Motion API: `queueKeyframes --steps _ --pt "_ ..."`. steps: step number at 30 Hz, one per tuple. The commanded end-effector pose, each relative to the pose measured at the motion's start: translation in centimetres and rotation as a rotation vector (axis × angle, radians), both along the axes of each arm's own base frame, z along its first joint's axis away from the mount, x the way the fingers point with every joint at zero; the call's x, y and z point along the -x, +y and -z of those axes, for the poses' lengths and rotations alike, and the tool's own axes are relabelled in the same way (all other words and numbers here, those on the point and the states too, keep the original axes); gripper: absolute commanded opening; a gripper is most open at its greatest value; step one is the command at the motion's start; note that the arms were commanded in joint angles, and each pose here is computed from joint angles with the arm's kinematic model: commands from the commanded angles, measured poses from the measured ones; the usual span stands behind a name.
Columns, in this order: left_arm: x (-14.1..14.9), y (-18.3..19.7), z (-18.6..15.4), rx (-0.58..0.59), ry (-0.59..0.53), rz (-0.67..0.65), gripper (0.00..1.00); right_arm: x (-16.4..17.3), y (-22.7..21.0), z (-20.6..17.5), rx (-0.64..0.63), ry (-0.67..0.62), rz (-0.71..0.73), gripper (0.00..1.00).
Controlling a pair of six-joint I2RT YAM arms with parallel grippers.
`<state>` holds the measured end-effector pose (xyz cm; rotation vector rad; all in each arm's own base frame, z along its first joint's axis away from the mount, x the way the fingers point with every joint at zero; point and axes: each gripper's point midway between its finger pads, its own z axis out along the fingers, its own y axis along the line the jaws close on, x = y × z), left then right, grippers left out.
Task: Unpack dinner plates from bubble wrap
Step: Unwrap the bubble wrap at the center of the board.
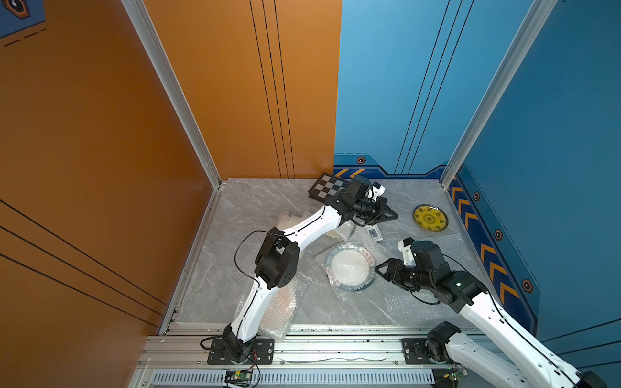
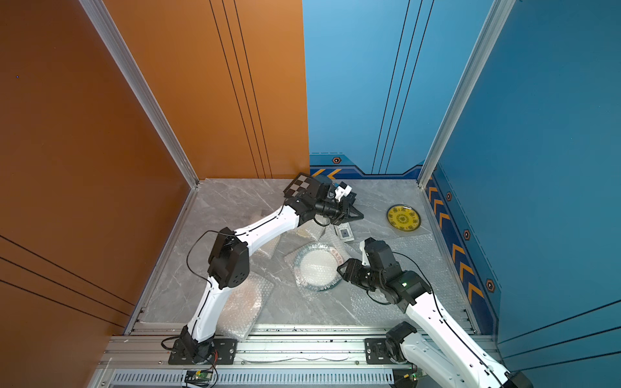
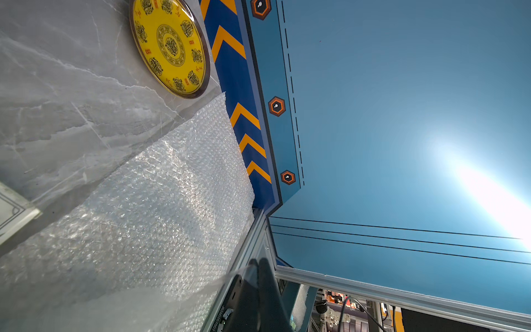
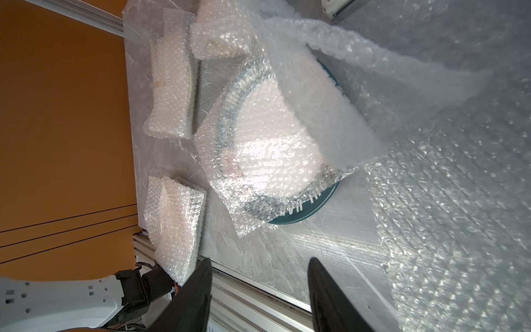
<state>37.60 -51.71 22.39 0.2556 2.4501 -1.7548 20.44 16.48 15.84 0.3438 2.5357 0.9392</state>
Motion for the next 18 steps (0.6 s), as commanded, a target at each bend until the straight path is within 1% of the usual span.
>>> queueKeyframes --steps 1,5,9,10,11,14,18 --pt "0.8 -1.5 0.1 0.017 0.018 0.039 0.00 -2.2 0.6 0.8 -0.044 -0.017 0.061 0.48" --pt "0.5 -2.3 -0.6 0.040 0.014 0.038 0.00 -4.9 0.1 2.7 -0.041 -0.001 0.116 0.43" --pt "-0.2 -1.8 -1.6 0.053 0.005 0.016 0.00 -7.8 -2.5 4.6 -0.024 0.043 0.243 0.41" --pt "-0.3 -1.6 -1.8 0.055 0.003 0.015 0.03 -8.4 -3.3 4.9 -0.016 0.053 0.270 0.41" --pt "-0.2 -1.4 -1.9 0.055 0.003 0.015 0.03 -9.1 -3.9 5.1 -0.008 0.060 0.293 0.41" --pt "0.1 -0.7 -1.5 0.038 0.007 0.024 0.03 -10.5 -4.8 5.6 0.006 0.082 0.326 0.41" --pt "0.5 0.5 -0.4 0.006 0.014 0.026 0.02 -11.4 -5.9 6.9 0.034 0.122 0.363 0.40"
